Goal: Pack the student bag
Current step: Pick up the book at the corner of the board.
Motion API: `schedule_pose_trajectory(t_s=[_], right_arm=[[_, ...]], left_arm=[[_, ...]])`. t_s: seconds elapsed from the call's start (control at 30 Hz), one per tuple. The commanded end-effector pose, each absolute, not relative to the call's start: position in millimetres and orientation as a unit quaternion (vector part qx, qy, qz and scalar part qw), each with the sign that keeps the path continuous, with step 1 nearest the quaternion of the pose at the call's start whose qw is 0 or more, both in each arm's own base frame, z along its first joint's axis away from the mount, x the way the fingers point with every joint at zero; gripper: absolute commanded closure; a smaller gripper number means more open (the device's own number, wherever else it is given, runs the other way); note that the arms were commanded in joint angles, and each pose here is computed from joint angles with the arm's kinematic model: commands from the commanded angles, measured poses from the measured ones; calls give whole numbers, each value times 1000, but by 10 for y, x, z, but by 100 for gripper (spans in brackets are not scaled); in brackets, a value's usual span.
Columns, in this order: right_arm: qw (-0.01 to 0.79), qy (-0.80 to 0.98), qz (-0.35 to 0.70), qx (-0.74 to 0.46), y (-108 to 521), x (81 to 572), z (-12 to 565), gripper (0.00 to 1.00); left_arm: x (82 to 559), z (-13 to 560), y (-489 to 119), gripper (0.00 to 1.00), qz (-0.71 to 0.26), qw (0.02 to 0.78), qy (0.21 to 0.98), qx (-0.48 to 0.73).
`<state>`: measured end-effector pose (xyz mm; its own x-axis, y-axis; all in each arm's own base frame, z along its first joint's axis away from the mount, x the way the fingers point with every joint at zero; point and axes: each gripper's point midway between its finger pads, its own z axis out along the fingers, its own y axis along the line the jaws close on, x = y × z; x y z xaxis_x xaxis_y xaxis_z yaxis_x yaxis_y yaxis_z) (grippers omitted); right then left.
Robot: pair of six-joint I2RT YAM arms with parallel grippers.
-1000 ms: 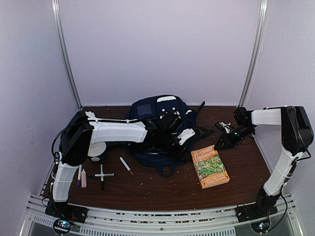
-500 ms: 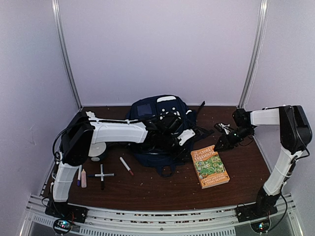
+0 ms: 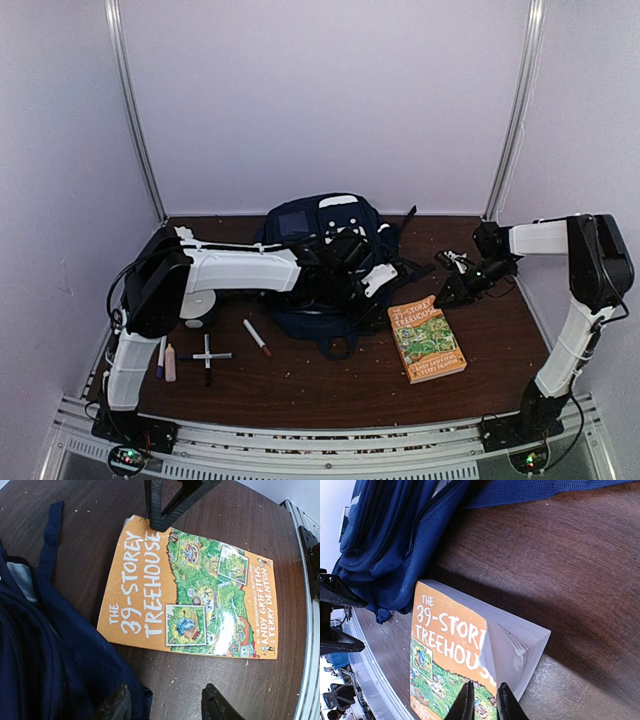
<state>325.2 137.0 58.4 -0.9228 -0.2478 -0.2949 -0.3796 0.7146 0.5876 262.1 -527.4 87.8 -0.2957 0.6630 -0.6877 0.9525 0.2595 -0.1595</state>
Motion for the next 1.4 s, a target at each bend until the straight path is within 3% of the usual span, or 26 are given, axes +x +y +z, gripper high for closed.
schedule_pose_trajectory(t_s=[0.0, 0.6, 0.7, 0.77, 0.9, 1.1, 1.37], right_arm=[[100, 911, 358, -178, 1427, 3196, 682, 84], [79, 919, 345, -174, 1443, 3292, 531, 81], [71, 916, 351, -180, 1493, 3267, 523, 85], [69, 915, 354, -180, 1503, 3268, 521, 93], [73, 906, 375, -183, 1540, 3259, 587, 100], [100, 884, 411, -197, 1556, 3229, 792, 100], [129, 851, 455, -227, 1658, 3164, 1109, 100]], left_arm=[[2638, 988, -5386, 50, -293, 268, 742, 540], [2637, 974, -5402, 49, -292, 265, 742, 542], [2667, 968, -5395, 49, -287, 267, 745, 539], [2726, 953, -5376, 47, -274, 272, 756, 529], [2972, 985, -5295, 38, -247, 291, 792, 476], [3249, 1208, -5375, 35, -396, 269, 799, 364], [3249, 1267, -5661, 39, -526, 211, 748, 345]])
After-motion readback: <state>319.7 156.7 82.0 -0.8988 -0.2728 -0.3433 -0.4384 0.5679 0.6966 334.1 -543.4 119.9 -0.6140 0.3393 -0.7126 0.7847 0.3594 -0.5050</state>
